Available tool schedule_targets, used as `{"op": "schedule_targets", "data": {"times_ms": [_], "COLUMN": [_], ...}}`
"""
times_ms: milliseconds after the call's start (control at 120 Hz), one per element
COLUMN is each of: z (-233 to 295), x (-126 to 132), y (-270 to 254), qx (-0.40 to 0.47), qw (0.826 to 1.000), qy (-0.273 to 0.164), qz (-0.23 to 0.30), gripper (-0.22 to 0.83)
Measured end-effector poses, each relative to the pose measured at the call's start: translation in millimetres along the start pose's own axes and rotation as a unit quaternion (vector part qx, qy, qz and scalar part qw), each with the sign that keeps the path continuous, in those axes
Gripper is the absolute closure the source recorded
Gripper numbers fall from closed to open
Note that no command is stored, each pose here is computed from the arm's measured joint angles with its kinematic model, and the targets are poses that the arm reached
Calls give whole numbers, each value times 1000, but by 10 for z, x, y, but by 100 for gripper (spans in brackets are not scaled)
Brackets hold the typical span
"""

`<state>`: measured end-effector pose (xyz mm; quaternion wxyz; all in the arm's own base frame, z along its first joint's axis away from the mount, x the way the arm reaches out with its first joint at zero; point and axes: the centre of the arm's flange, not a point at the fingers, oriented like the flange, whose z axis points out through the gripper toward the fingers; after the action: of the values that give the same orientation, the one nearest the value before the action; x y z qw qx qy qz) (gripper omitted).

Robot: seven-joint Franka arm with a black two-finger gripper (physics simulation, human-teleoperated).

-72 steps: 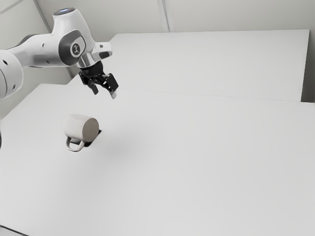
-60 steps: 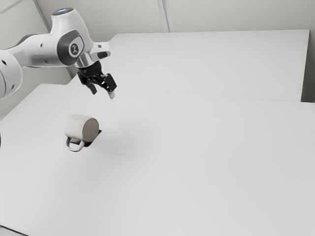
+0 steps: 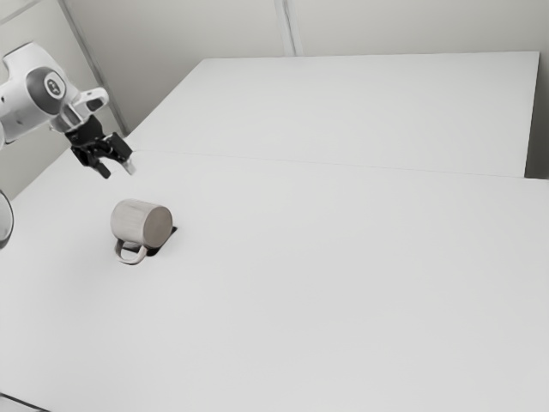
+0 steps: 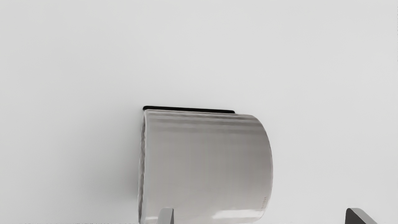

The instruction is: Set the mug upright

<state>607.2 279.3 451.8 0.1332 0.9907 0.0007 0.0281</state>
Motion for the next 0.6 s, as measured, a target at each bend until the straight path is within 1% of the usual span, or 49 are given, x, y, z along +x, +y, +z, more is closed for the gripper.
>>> {"op": "schedule_targets", "data": {"times_ms": [183,308,425,600], "z": [274,553,767,900], "x": [-132,-210,-249,-335], "y": [-528,-719,-817,-951], "qx": [-94,-146,-175,-198], "qw": [995,988,982,977], "qy": [-24,-42,-54,-56], "qz": [9,24,42,62], "gripper": [0,0,0,0]}}
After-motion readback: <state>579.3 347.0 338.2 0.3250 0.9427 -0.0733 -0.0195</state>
